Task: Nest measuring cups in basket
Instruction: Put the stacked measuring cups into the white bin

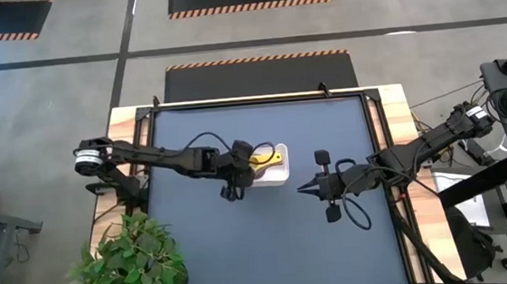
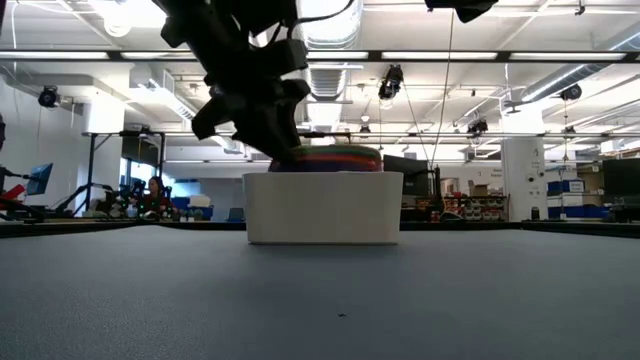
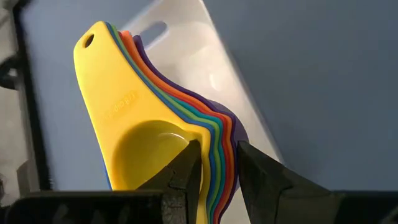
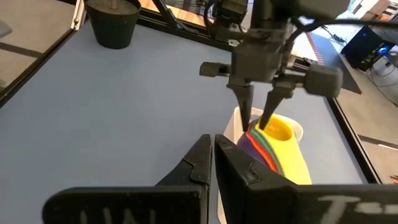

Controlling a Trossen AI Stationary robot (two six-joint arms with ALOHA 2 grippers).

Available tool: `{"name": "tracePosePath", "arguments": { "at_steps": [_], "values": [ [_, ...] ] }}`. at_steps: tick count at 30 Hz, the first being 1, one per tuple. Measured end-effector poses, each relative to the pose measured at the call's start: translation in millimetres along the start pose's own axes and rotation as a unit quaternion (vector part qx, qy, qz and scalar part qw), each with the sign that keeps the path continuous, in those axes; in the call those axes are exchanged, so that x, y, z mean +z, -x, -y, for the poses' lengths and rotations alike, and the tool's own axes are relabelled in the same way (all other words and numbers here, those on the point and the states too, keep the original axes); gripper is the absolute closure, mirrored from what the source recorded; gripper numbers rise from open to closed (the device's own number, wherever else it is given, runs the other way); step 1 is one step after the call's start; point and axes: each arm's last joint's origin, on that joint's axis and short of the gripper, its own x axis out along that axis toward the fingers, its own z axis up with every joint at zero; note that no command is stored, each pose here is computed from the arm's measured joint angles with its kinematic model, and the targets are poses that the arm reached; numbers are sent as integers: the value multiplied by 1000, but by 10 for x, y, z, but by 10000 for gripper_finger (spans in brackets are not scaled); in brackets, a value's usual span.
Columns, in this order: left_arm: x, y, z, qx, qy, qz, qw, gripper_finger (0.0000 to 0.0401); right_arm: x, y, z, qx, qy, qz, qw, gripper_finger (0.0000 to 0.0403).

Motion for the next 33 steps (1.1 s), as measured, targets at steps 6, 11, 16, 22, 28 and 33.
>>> {"name": "tracePosePath", "arguments": {
  "at_steps": [6, 11, 16, 22, 28, 33],
  "values": [
    [-24, -102, 41, -11, -3, -15, 1000, 327, 0, 0, 0, 0, 1, 0, 1000, 394],
    [-29, -137, 52, -13, -3, -18, 1000, 327, -2, 0, 0, 0, 0, -1, 1000, 394],
    [-33, -152, 58, -15, -4, -20, 1000, 327, -2, 1, 3, -4, 0, -2, 1000, 394],
    [-33, -154, 54, -14, -3, -19, 1000, 327, -3, 1, 4, -7, 0, -2, 1000, 394],
    [-50, -159, 27, -12, 5, -20, 1000, 327, -3, 1, 4, -7, 0, -2, 1000, 394],
    [-66, -167, -18, -8, 22, -15, 1000, 327, -3, 2, 3, -7, 0, -2, 1000, 394]
  ]
}}
